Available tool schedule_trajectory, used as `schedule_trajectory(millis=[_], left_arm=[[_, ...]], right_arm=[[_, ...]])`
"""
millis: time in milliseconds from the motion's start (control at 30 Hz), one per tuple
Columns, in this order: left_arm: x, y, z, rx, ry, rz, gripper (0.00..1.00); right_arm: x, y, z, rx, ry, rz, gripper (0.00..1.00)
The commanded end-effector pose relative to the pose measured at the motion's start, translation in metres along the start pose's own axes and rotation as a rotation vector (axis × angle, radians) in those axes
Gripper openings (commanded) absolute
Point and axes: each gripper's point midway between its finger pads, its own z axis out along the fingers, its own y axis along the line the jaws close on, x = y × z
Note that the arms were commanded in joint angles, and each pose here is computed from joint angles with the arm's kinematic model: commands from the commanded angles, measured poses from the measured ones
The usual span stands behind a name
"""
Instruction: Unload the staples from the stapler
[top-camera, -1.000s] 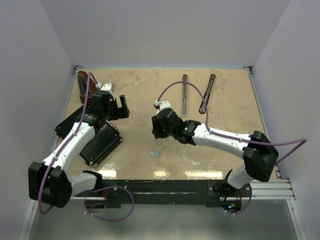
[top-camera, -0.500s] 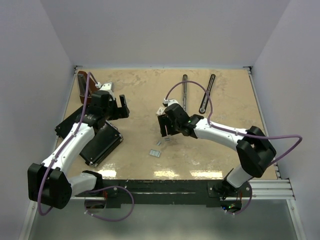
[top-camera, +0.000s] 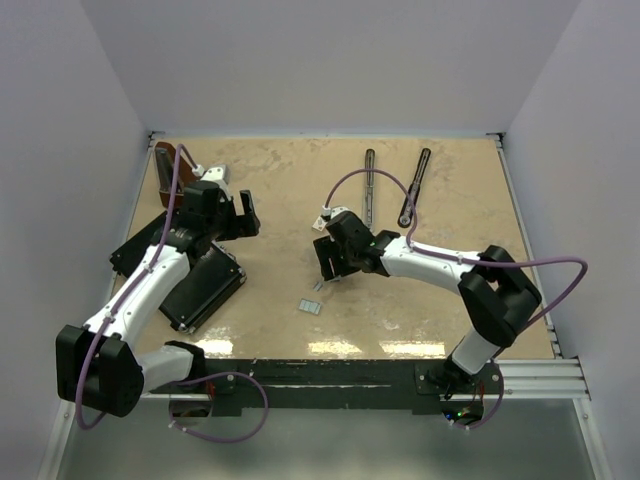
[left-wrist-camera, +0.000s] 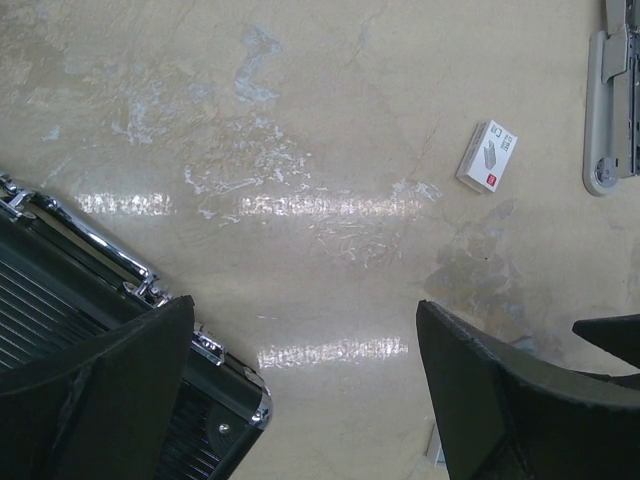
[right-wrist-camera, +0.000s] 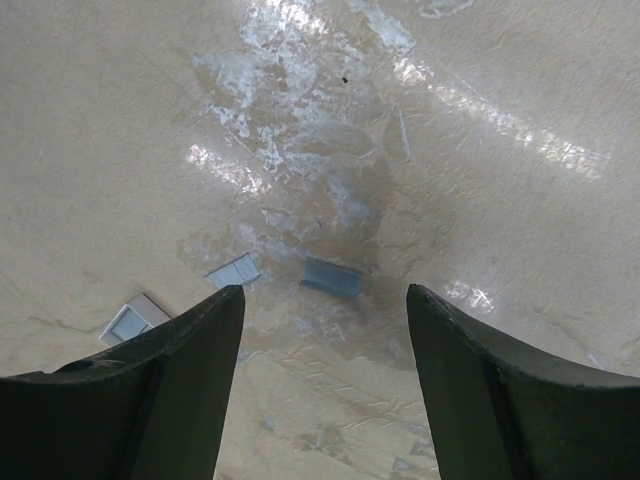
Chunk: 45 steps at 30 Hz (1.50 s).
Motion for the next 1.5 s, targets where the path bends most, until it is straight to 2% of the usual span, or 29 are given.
schedule_trajectory(millis=[0,267,833,1267,1467], left_arm=[[-0.008,-0.006,0.002,0.026,-0.031,0.016,0.97],[-0.008,-0.006,0.002,0.026,-0.032,0.015,0.96],[-0.007,-0.006,0.003,0.025,-0.029,0.017,0.96],[-0.01,-0.005,-0.001,0.019,-0.04,0.013,0.96],[-0.01,-0.005,-0.001,0.021,-0.039,0.01,0.96]], right_arm=[[0.001,0.005,0.006,-0.029,0.024,-0.027,0.7],[0.003,-0.006,0.014,0.049,0.027,0.012,0.67],[0.009,0.006,0.02,0.012,0.033,0.018,0.62],[-0.021,0.024,0.002,-0.001,-0.037,-0.071,0.6],[-0.014,0.006,0.007,0.109,-0.012,-0.024,0.59]])
